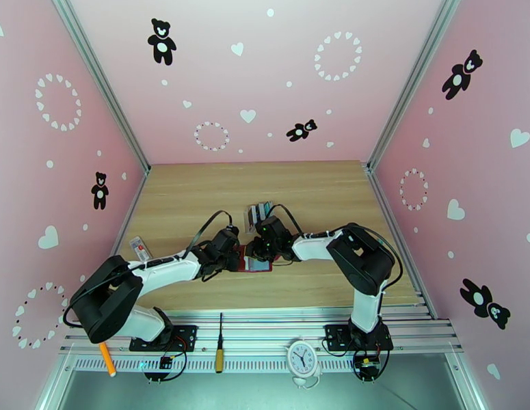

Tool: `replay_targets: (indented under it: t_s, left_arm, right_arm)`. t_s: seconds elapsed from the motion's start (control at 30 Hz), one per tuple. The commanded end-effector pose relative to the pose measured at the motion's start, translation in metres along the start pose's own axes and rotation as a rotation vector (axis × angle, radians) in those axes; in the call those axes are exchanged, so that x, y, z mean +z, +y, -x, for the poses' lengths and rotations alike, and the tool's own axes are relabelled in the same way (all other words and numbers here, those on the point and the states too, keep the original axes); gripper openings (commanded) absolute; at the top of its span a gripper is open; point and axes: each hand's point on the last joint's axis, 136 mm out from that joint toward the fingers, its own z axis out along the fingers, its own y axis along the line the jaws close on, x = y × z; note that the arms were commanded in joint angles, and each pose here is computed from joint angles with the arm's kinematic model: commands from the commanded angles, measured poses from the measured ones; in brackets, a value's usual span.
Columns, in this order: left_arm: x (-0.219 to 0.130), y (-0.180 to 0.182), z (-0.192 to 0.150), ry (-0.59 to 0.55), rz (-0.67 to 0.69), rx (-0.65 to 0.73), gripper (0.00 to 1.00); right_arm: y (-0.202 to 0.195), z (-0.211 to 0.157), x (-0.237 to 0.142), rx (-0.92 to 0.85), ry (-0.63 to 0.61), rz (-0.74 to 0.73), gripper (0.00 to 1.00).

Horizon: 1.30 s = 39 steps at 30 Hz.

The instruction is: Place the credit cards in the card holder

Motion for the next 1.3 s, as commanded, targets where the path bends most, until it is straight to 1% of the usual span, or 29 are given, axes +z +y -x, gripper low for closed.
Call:
replay_targets:
  t_s: [0.0,0.27,0.4,0.47,0.83,0.97,1.27]
  left_arm:
    - [0.001,0.003,-0.003,0.005,-0.002,-0.001,0.11]
    - [0.008,0.006,-0.009,0.042,0.016,-0.004,0.11]
    - [0.012,0.004,-0.009,0.059,0.016,-0.003,0.11]
    - [0.012,0.005,-0.008,0.056,0.019,-0.005,0.11]
    - [0.013,0.006,-0.010,0.062,0.014,-0.017,0.11]
    - [0.013,0.010,-0.010,0.064,0.005,-0.041,0.10]
    - [0.013,0.008,-0.010,0.065,-0.011,-0.043,0.10]
  right_arm:
    - [0.004,0.005,0.000,-0.010,-0.006,-0.016,0.19]
    - [0.010,0.005,-0.008,-0.038,-0.009,-0.022,0.19]
    - [0.008,0.003,-0.020,-0.055,-0.018,-0.063,0.20]
    - [0.003,0.000,-0.024,-0.080,-0.016,-0.090,0.20]
    - [-0.023,-0.006,-0.042,-0.084,-0.024,-0.182,0.21]
    - [-0.032,-0.004,-0.045,-0.074,-0.026,-0.198,0.21]
    - [-0.044,-0.003,-0.042,-0.072,-0.018,-0.235,0.21]
